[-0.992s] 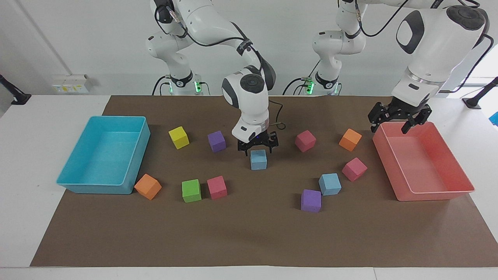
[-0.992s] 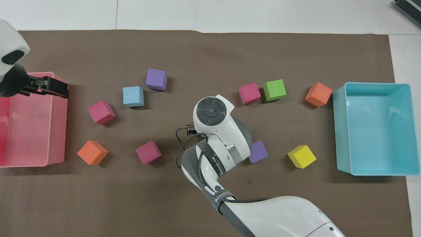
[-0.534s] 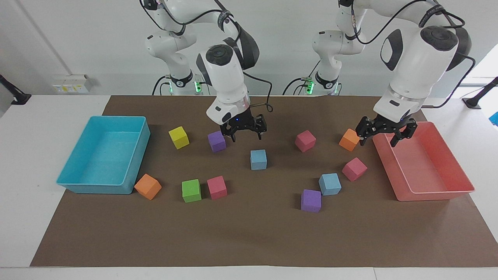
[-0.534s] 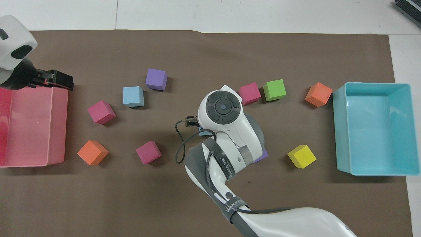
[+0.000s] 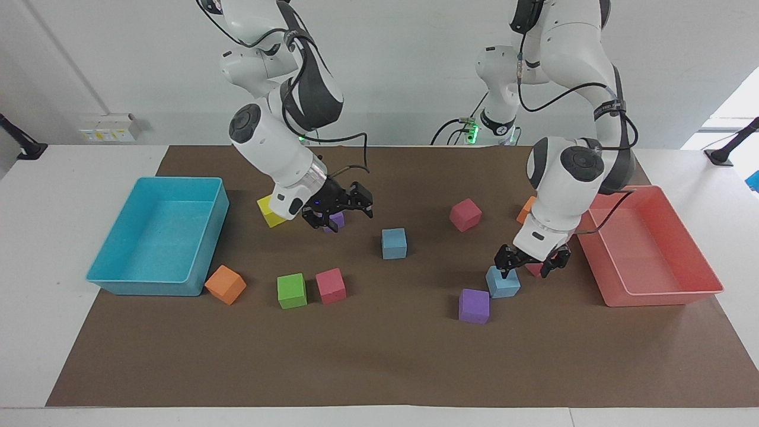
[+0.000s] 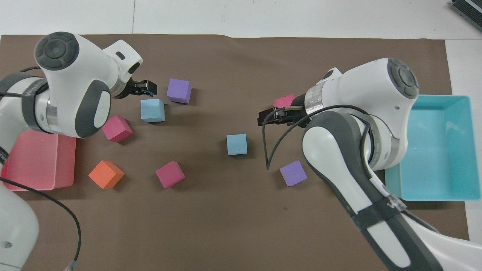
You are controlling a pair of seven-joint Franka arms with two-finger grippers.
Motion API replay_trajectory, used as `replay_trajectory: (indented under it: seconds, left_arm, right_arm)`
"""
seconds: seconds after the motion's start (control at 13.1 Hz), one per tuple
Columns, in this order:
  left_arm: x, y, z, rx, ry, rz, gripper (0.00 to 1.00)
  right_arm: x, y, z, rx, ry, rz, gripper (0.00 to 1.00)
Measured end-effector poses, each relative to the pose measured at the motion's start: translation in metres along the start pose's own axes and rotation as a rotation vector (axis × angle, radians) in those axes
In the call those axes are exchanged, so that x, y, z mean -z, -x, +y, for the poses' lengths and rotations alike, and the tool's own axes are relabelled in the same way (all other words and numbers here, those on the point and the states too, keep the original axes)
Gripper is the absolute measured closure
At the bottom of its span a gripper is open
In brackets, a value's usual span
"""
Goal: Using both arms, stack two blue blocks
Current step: 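Grasp the other light blue cube with the left gripper while the right gripper steadies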
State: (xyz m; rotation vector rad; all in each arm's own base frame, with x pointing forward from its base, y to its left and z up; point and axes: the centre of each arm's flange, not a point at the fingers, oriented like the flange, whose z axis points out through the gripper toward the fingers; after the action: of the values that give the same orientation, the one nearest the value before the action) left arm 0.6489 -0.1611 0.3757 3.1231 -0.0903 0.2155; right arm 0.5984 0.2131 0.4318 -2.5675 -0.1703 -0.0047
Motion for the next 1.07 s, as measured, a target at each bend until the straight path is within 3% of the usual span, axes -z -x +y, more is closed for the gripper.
replay_trajectory:
  seconds: [0.23,0.53,1.07]
  left_arm:
    - [-0.015,0.009,0.000,-0.002,-0.002,-0.015,0.00]
    - [-0.036,0.017,0.010,-0.012,0.007,-0.003,0.00]
    - [-0.053,0.020,0.015,0.016,0.010,0.004,0.00]
  right_arm:
    - [-0.024,0.006,0.034,0.022,-0.097,-0.020,0.50]
    - [-0.056,0.007,0.053,-0.036,-0.174,-0.037,0.96]
    - [-0.111,0.008,0.084,-0.163,-0.289,-0.058,0.99]
